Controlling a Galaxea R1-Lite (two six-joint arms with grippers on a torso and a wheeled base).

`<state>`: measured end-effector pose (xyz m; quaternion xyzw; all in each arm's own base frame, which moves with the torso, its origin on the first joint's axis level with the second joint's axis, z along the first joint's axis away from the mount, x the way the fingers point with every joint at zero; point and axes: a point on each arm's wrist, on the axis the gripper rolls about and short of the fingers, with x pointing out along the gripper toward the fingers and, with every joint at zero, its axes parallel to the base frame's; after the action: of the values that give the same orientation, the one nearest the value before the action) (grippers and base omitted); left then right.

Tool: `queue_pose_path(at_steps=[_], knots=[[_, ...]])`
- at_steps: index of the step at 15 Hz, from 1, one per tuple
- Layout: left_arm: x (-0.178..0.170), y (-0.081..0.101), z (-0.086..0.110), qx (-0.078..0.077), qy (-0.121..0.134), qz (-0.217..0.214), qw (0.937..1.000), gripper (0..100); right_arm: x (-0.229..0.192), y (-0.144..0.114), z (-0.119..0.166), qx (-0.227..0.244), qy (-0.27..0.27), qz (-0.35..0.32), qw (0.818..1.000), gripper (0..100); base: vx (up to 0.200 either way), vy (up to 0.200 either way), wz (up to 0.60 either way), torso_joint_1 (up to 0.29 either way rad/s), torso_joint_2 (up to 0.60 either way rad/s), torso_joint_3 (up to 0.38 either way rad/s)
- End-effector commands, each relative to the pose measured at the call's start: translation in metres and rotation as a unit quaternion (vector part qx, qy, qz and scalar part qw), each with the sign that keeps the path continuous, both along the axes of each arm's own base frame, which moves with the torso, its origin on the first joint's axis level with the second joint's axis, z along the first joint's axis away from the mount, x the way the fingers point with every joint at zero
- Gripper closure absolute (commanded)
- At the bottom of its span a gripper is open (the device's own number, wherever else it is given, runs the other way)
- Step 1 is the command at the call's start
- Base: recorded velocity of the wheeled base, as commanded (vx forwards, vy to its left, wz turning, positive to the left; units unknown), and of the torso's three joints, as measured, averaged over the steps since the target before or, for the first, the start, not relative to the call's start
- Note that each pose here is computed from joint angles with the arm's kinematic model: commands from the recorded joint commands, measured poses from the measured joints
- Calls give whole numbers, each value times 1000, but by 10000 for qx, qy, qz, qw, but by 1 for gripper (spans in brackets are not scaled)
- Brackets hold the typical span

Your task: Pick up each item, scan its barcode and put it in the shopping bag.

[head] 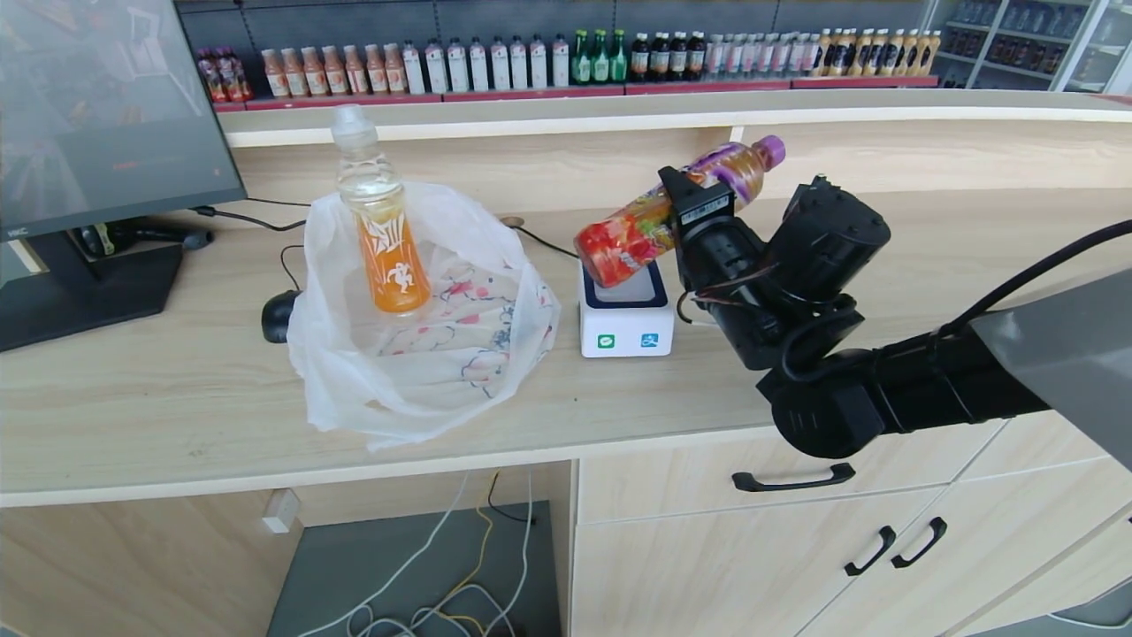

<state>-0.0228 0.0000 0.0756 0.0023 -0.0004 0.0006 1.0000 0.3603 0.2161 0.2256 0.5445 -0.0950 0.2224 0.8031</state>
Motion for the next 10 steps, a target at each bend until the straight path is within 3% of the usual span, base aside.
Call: queue_pose_path(at_steps=[1,10], knots=[[0,0,0,0,-3,9,10000,0,2,1,-4,19,49,16,10000,100,0,0,0,0,0,0],[0,0,0,0,-3,9,10000,0,4,3,-8,5,84,19,10000,100,0,0,0,0,0,0]])
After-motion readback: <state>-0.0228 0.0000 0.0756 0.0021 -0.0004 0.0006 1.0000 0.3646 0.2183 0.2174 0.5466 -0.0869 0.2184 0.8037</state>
